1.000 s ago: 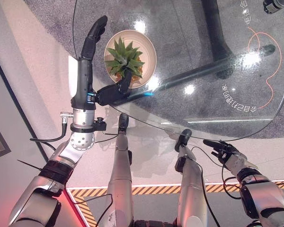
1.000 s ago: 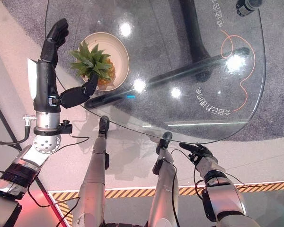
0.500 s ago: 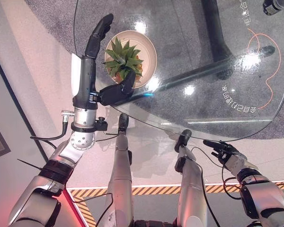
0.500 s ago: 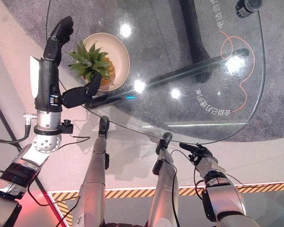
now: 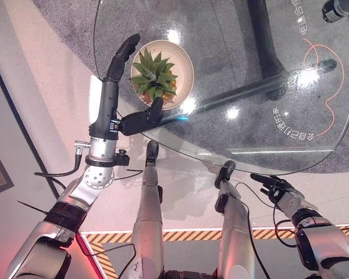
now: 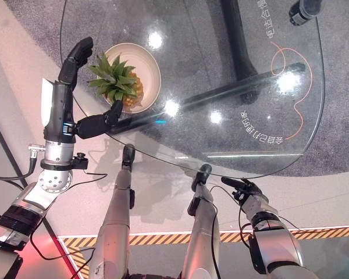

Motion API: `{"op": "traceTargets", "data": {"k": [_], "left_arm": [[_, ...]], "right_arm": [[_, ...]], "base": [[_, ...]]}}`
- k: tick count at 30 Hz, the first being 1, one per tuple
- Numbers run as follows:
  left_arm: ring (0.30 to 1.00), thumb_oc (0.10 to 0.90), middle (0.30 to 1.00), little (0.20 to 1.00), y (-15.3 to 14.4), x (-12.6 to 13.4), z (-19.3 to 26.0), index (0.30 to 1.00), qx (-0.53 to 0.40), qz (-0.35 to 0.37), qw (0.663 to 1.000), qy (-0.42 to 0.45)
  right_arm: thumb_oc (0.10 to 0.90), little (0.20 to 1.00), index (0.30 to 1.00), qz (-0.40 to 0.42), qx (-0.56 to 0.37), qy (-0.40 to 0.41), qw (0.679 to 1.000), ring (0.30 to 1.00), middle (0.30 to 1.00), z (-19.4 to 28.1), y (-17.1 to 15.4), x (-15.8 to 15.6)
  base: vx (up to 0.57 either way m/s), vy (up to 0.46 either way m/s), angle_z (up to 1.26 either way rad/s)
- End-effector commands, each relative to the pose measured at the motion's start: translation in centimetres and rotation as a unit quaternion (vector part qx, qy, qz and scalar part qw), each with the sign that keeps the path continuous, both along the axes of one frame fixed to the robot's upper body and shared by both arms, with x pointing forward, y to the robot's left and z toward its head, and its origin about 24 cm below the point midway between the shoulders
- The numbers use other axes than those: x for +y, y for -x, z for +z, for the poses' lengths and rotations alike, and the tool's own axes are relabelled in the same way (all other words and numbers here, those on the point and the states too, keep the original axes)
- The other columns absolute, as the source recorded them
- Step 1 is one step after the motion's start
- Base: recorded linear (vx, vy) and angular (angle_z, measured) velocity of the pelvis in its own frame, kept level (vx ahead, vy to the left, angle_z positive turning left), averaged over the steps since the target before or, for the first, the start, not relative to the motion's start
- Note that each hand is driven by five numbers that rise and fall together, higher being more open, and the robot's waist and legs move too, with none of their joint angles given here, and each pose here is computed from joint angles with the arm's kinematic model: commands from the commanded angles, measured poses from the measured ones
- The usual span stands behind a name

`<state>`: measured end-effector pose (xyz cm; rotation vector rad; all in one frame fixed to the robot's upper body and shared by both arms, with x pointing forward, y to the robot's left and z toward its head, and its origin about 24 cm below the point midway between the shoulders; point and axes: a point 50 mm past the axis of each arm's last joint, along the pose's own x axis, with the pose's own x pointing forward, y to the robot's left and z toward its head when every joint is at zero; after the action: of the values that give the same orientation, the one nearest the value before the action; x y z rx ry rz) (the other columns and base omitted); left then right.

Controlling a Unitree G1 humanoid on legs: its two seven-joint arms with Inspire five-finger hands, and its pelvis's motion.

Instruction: Pick up the fruit to the plate

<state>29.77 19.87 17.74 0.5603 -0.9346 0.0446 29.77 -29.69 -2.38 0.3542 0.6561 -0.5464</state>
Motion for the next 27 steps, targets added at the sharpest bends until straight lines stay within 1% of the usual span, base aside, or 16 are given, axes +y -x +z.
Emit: {"op": "traceTargets", "data": {"k": [1, 7, 10, 12, 14, 17, 18, 19, 20, 21, 22, 23, 24, 25, 26, 27], "left_arm": [[0.9, 0.8, 0.9, 0.9, 2.0, -1.5, 3.9, 0.9, -0.115, -0.066, 0.991, 0.028], [0.9, 0.8, 0.9, 0.9, 2.8, -1.5, 4.2, 0.9, -0.135, -0.086, 0.987, 0.031], [0.9, 0.8, 0.9, 0.9, 3.3, -1.5, 4.7, 0.9, -0.144, -0.099, 0.983, 0.058], [0.9, 0.8, 0.9, 0.9, 3.4, -1.0, 4.8, 0.9, -0.134, -0.097, 0.983, 0.084], [0.9, 0.8, 0.9, 0.9, 3.1, -0.2, 4.6, 0.9, -0.104, -0.092, 0.983, 0.122], [0.9, 0.8, 0.9, 0.9, 2.7, 0.4, 4.1, 0.9, -0.076, -0.084, 0.983, 0.146], [0.9, 0.8, 0.9, 0.9, 2.1, 1.7, 2.7, 0.9, -0.024, -0.059, 0.98, 0.187], [0.9, 0.8, 0.9, 0.9, 1.6, 3.3, 0.3, 0.9, 0.037, -0.026, 0.97, 0.24], [0.9, 0.8, 0.9, 0.9, 1.6, 3.9, -0.7, 0.9, 0.058, -0.018, 0.966, 0.251], [0.9, 0.8, 0.9, 0.9, 1.6, 4.8, -2.7, 0.9, 0.098, 0.003, 0.957, 0.273], [0.9, 0.8, 0.9, 0.9, 1.6, 5.0, -3.2, 0.9, 0.107, 0.012, 0.955, 0.278], [0.9, 0.8, 0.9, 0.9, 1.8, 6.0, -5.7, 0.9, 0.154, 0.043, 0.943, 0.293], [0.9, 0.8, 0.9, 0.9, 2.3, 7.2, -10.0, 0.9, 0.25, 0.091, 0.911, 0.315], [0.9, 0.8, 0.9, 0.9, 2.4, 7.4, -10.8, 0.9, 0.272, 0.098, 0.903, 0.318], [0.9, 0.8, 0.9, 0.9, 2.9, 8.0, -13.1, 0.9, 0.325, 0.109, 0.875, 0.342], [0.9, 0.8, 0.9, 0.9, 3.6, 8.3, -15.0, 0.9, 0.354, 0.125, 0.855, 0.357]], "right_arm": [[0.8, 0.9, 0.9, -0.064, 0.009, 0.027, 0.998, 0.9, 0.9, 0.0, 2.8, -4.3], [0.8, 0.9, 0.9, -0.065, 0.012, 0.024, 0.998, 0.9, 0.9, -0.3, 3.2, -4.3], [0.8, 0.9, 0.9, -0.07, 0.019, 0.02, 0.997, 0.9, 0.9, -0.9, 3.7, -4.2], [0.8, 0.9, 0.9, -0.072, 0.026, 0.016, 0.997, 0.9, 0.9, -1.6, 4.3, -4.0], [0.8, 0.9, 0.9, -0.076, 0.035, 0.013, 0.996, 0.9, 0.9, -2.2, 4.9, -3.9], [0.8, 0.9, 0.9, -0.076, 0.04, 0.012, 0.996, 0.9, 0.9, -2.7, 5.3, -3.7], [0.8, 0.9, 0.9, -0.073, 0.052, 0.013, 0.996, 0.9, 0.9, -3.4, 6.1, -3.6], [0.8, 0.9, 0.9, -0.069, 0.065, 0.015, 0.995, 0.9, 0.9, -4.4, 7.3, -3.4], [0.8, 0.9, 0.9, -0.068, 0.074, 0.016, 0.995, 0.9, 0.9, -4.8, 7.9, -3.4], [0.8, 0.9, 0.9, -0.066, 0.088, 0.016, 0.994, 0.9, 0.9, -5.5, 9.0, -3.4], [0.8, 0.9, 0.9, -0.064, 0.091, 0.017, 0.994, 0.9, 0.9, -5.7, 9.3, -3.4], [0.8, 0.9, 0.9, -0.059, 0.112, 0.019, 0.992, 0.9, 0.9, -6.5, 10.6, -3.4], [0.8, 0.9, 0.9, -0.046, 0.144, 0.026, 0.988, 0.9, 0.9, -7.6, 12.6, -3.3], [0.8, 0.9, 0.9, -0.041, 0.152, 0.028, 0.987, 0.9, 0.9, -7.8, 13.1, -3.3], [0.8, 0.9, 0.9, -0.029, 0.17, 0.033, 0.985, 0.9, 0.9, -8.3, 14.0, -3.2], [0.8, 0.9, 0.9, -0.017, 0.183, 0.034, 0.982, 0.9, 0.9, -8.7, 14.7, -3.0]], "base": [[0.0, 0.0, 0.0], [-0.01, -0.005, 0.03], [0.0, 0.0, 0.0], [0.0, 0.0, 0.0], [0.0, 0.0, 0.0], [0.0, -0.002, 0.07], [0.02, 0.025, 0.06], [0.06, 0.034, 0.03], [0.09, 0.059, -0.04], [0.08, 0.046, -0.07], [0.12, 0.083, -0.03], [0.18, 0.121, 0.05], [0.21, 0.123, 0.05], [0.19, 0.103, 0.07], [0.13, 0.062, 0.01], [0.16, 0.08, 0.06]]}}
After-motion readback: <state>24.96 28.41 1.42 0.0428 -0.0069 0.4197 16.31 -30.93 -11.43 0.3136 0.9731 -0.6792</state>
